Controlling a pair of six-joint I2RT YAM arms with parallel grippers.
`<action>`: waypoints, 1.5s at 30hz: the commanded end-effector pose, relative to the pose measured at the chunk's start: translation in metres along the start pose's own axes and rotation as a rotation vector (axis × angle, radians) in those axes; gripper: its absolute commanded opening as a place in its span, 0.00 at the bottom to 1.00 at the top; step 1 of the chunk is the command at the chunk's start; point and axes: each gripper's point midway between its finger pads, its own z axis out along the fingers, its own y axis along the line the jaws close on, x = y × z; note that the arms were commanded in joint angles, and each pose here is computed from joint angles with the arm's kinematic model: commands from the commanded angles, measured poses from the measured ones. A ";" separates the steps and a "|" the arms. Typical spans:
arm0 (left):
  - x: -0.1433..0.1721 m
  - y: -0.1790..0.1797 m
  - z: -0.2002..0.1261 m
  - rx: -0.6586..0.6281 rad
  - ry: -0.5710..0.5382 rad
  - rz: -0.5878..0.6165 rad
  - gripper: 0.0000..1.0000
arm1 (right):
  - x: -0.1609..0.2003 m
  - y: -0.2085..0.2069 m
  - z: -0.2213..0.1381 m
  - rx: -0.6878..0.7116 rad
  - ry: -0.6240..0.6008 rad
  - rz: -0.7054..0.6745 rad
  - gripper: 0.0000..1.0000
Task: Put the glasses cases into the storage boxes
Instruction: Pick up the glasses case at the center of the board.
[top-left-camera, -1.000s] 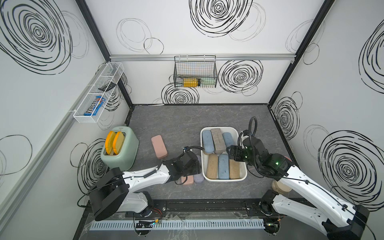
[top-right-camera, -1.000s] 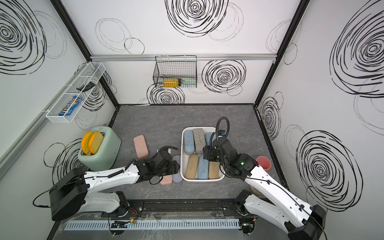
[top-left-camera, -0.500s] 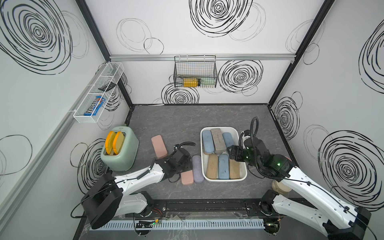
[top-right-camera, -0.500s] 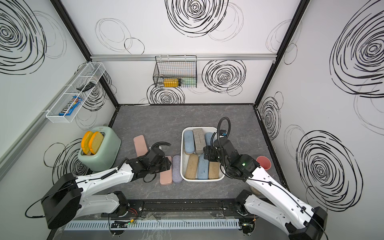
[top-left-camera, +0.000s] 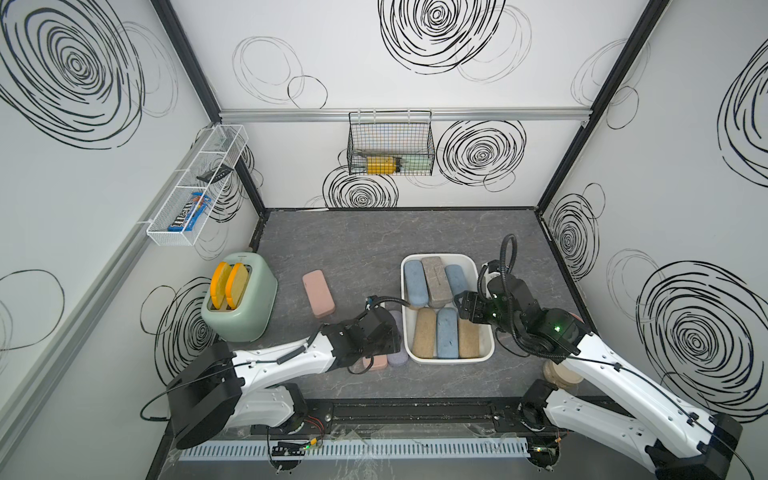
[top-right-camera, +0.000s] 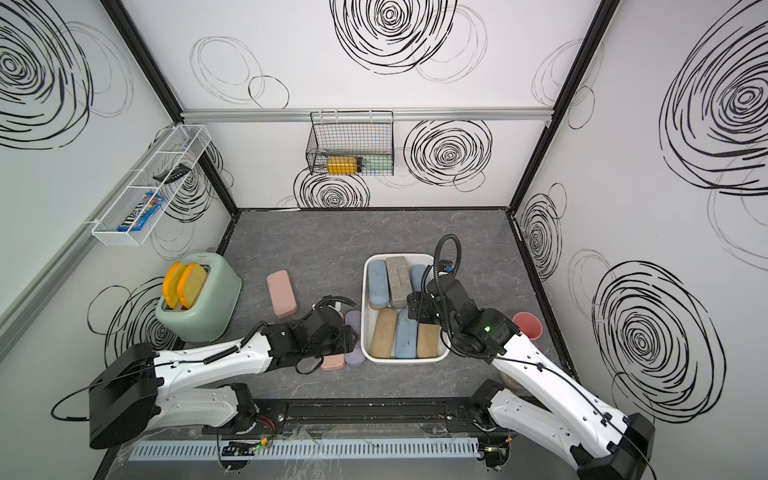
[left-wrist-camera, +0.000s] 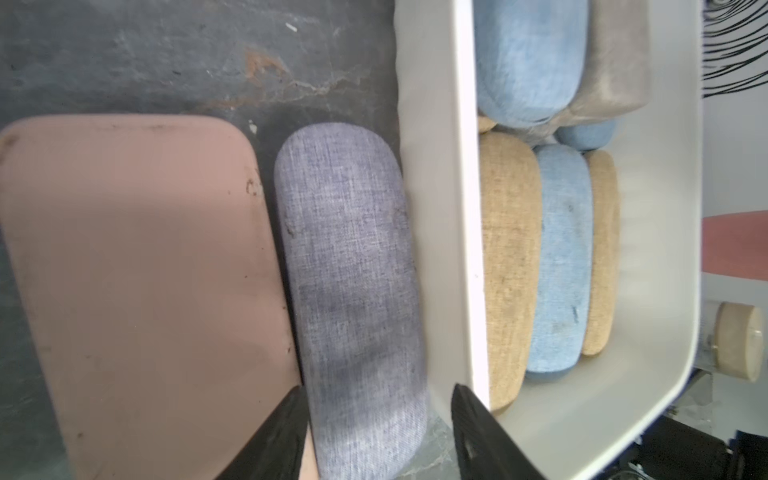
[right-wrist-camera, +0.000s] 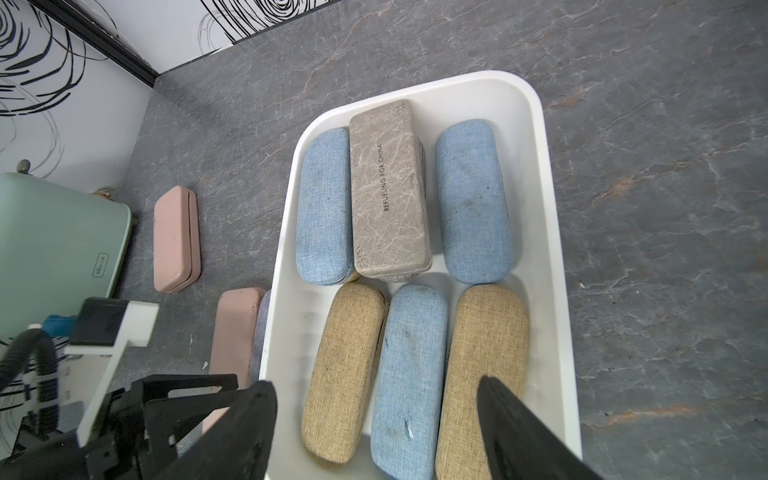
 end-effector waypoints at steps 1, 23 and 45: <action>-0.015 -0.021 0.000 0.042 -0.037 -0.010 0.57 | -0.005 0.003 -0.006 -0.007 -0.016 0.010 0.80; -0.023 -0.016 0.023 -0.157 -0.025 0.148 0.86 | 0.000 -0.006 -0.009 0.003 -0.026 0.007 0.80; -0.031 -0.008 0.041 -0.217 -0.025 0.170 0.61 | -0.002 -0.060 -0.003 0.158 -0.049 0.090 0.86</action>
